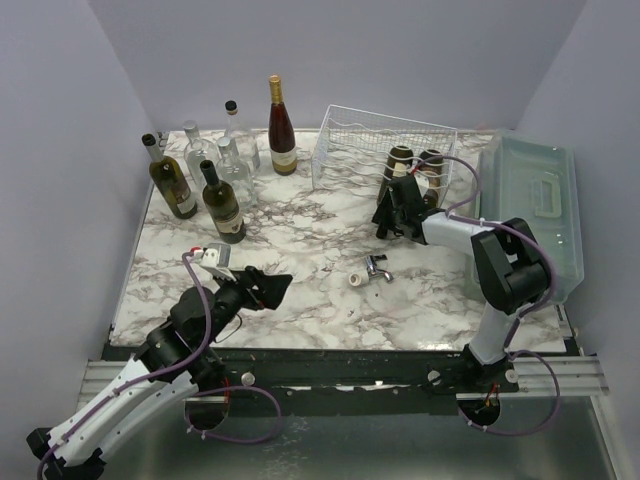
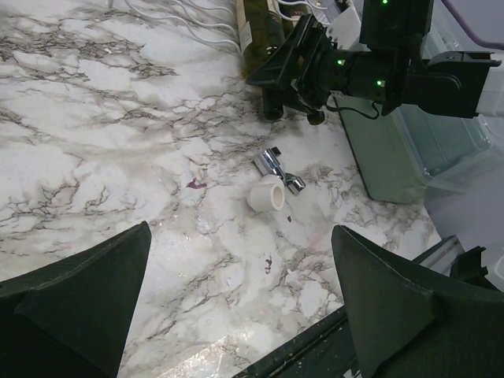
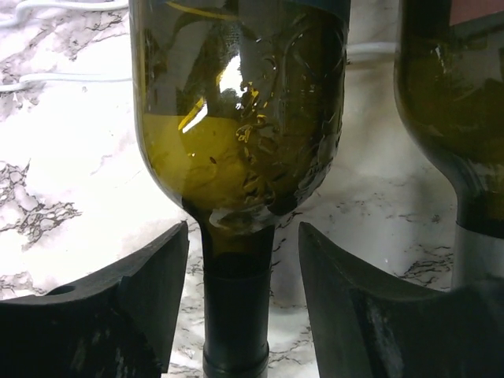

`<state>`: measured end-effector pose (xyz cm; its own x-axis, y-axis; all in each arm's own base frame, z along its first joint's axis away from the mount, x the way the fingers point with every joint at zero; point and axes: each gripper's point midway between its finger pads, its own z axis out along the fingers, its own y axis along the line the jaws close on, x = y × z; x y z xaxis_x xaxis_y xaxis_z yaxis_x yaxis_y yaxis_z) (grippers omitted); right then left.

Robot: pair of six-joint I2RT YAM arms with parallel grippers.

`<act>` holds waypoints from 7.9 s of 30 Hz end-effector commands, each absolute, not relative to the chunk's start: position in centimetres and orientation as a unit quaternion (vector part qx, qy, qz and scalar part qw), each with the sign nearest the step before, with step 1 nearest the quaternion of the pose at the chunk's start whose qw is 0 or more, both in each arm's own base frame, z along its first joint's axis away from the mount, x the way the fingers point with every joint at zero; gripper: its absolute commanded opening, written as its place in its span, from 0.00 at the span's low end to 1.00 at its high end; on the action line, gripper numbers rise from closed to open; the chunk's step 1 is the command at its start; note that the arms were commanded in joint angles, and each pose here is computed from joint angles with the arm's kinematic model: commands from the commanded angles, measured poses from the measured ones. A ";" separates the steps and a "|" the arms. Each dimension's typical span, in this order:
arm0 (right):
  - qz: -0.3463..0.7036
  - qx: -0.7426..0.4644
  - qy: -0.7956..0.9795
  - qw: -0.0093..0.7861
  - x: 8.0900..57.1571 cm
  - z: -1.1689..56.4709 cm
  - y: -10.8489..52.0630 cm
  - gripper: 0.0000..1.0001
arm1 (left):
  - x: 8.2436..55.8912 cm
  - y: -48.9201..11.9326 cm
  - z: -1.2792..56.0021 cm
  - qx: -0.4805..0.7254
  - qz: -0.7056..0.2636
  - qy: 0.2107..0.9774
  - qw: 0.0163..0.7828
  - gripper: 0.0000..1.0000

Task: Take the wine bottle off the wine rack
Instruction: Pick up the wine bottle from the wine rack.

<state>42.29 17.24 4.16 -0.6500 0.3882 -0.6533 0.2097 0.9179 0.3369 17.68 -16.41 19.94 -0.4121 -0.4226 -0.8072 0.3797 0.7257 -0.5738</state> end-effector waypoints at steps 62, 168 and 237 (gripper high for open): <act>0.278 0.092 0.897 0.332 33.4 14.7 20.3 0.00 | 17.2 -16.5 21.4 -0.003 -0.379 0.750 0.543 0.99; 0.308 -0.567 0.739 0.194 20.1 18.5 26.9 0.00 | 23.3 -29.5 17.1 0.630 -0.076 0.515 0.577 0.99; 0.370 -0.707 0.449 0.402 15.4 31.8 27.7 0.86 | 17.8 -27.8 18.5 0.451 -0.282 0.613 0.584 0.00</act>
<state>15.59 26.71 30.27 0.1638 -0.4498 -0.8780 -0.9821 -0.1587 -0.1019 18.42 -26.10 13.90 0.0693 0.4433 -0.8937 0.8705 0.4106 0.2712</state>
